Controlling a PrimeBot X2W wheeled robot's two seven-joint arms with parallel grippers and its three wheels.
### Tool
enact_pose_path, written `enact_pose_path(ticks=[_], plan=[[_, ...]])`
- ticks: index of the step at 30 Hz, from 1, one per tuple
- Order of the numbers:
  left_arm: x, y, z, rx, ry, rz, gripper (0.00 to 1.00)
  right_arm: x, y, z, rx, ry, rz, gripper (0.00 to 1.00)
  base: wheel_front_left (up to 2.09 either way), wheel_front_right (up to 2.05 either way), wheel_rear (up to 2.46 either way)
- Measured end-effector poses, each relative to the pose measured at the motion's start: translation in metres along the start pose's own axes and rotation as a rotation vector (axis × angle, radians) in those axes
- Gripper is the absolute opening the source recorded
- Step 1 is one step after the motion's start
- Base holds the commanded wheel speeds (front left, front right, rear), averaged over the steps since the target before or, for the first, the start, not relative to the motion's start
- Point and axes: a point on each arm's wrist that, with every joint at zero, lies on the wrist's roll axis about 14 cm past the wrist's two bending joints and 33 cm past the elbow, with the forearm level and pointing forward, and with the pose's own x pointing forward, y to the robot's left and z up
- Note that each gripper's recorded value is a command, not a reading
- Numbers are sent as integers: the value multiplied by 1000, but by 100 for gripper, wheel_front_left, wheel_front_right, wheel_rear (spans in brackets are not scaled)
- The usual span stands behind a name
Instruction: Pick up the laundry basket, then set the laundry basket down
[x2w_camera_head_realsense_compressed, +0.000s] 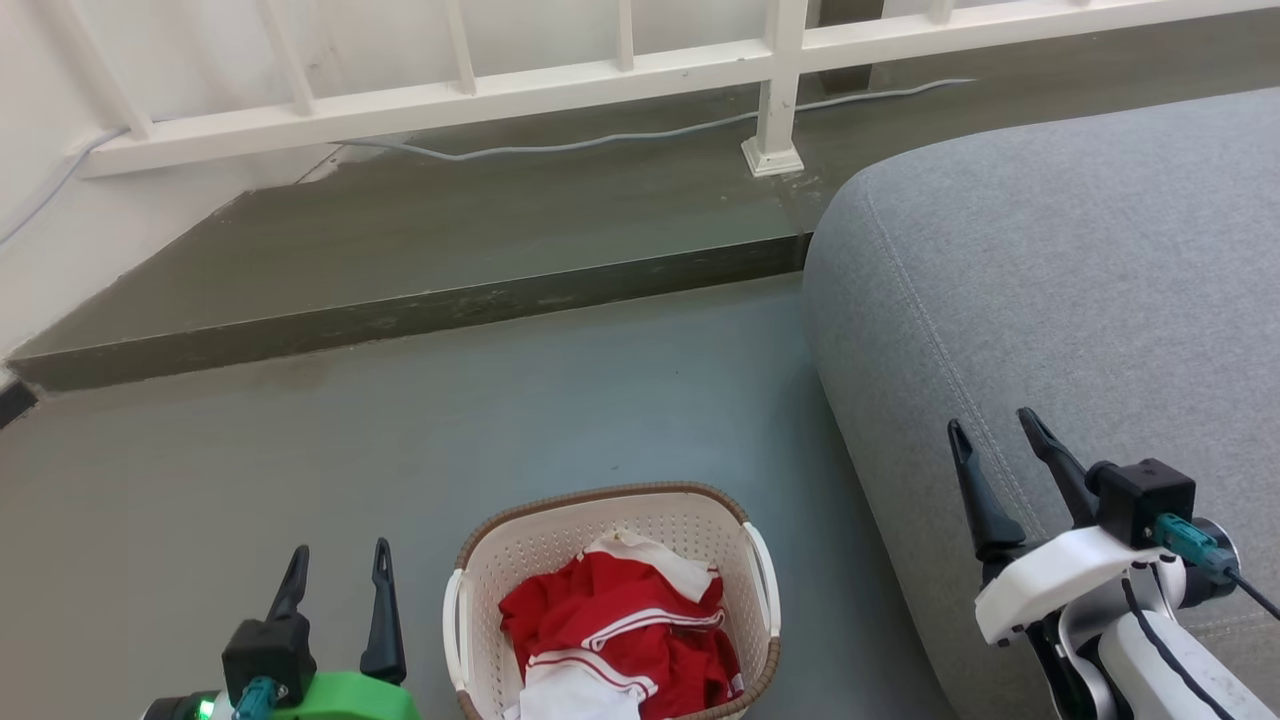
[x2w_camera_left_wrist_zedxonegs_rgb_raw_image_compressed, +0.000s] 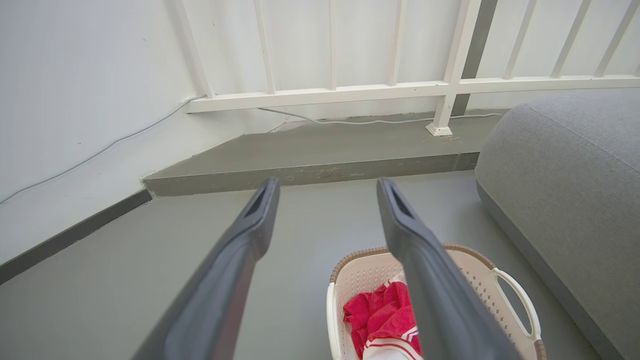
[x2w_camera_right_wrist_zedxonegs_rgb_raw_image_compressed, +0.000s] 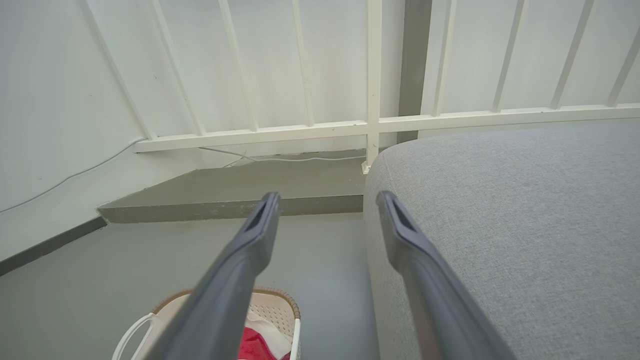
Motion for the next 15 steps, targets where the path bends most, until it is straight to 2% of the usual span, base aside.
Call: enact_pose_path(ticks=[15], plan=[[-10, 2, 0, 16, -5, 13, 100, -5, -3, -3, -9, 7, -12, 100, 0, 0, 0]])
